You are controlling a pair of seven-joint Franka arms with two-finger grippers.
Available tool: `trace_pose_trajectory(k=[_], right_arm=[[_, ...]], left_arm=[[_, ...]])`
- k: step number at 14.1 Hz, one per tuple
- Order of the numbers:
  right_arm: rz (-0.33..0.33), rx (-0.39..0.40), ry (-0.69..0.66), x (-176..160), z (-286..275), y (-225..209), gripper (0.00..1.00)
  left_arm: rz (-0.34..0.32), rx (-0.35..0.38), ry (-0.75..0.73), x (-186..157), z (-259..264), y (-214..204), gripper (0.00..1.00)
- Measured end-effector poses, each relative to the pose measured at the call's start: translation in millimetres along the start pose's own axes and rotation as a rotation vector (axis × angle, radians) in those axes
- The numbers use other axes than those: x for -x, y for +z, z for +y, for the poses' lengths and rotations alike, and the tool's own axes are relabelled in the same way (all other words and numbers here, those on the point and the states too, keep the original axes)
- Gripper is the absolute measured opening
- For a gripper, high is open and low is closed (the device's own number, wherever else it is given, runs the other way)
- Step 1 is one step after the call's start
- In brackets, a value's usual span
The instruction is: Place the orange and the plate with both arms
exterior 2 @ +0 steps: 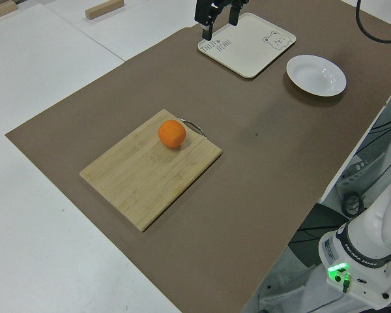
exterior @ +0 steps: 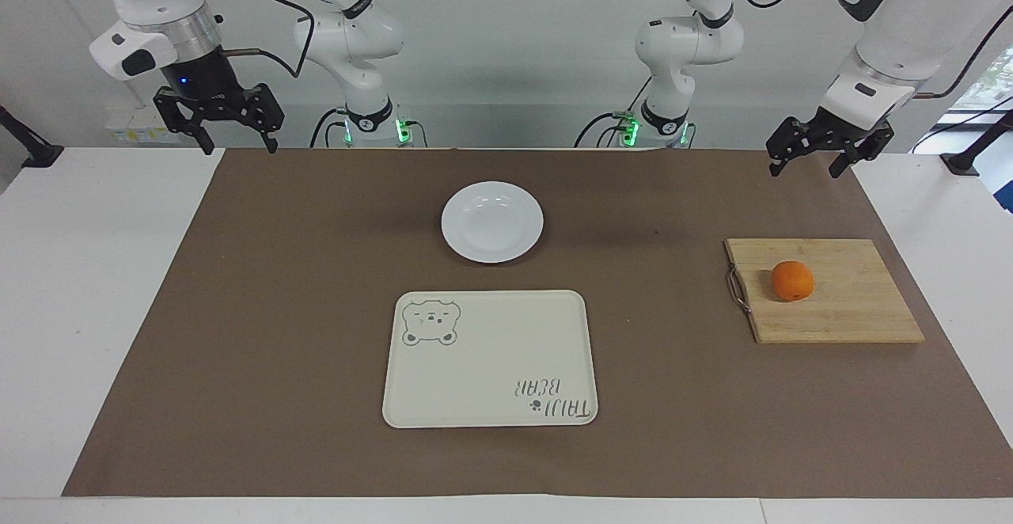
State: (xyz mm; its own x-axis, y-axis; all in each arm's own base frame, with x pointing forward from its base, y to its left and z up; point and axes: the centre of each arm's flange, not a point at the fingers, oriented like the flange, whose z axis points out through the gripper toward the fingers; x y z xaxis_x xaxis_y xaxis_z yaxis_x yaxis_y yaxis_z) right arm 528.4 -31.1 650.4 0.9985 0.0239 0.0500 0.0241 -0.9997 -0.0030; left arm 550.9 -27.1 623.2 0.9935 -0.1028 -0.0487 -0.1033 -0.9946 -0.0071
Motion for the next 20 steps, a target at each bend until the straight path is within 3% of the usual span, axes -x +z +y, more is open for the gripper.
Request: trace_pose_trajectory(k=[12,20], right_arm=[[-0.003,-0.001,-0.035,-0.2,-4.3,1.2,1.00],[-0.010,-0.001,-0.056,0.1,-4.1,4.2,1.00]], left_arm=[[-0.005,0.001,-0.013,0.2,-6.9,2.7,1.00],[-0.010,0.005,-0.043,1.9,-43.6,14.7,1.00]])
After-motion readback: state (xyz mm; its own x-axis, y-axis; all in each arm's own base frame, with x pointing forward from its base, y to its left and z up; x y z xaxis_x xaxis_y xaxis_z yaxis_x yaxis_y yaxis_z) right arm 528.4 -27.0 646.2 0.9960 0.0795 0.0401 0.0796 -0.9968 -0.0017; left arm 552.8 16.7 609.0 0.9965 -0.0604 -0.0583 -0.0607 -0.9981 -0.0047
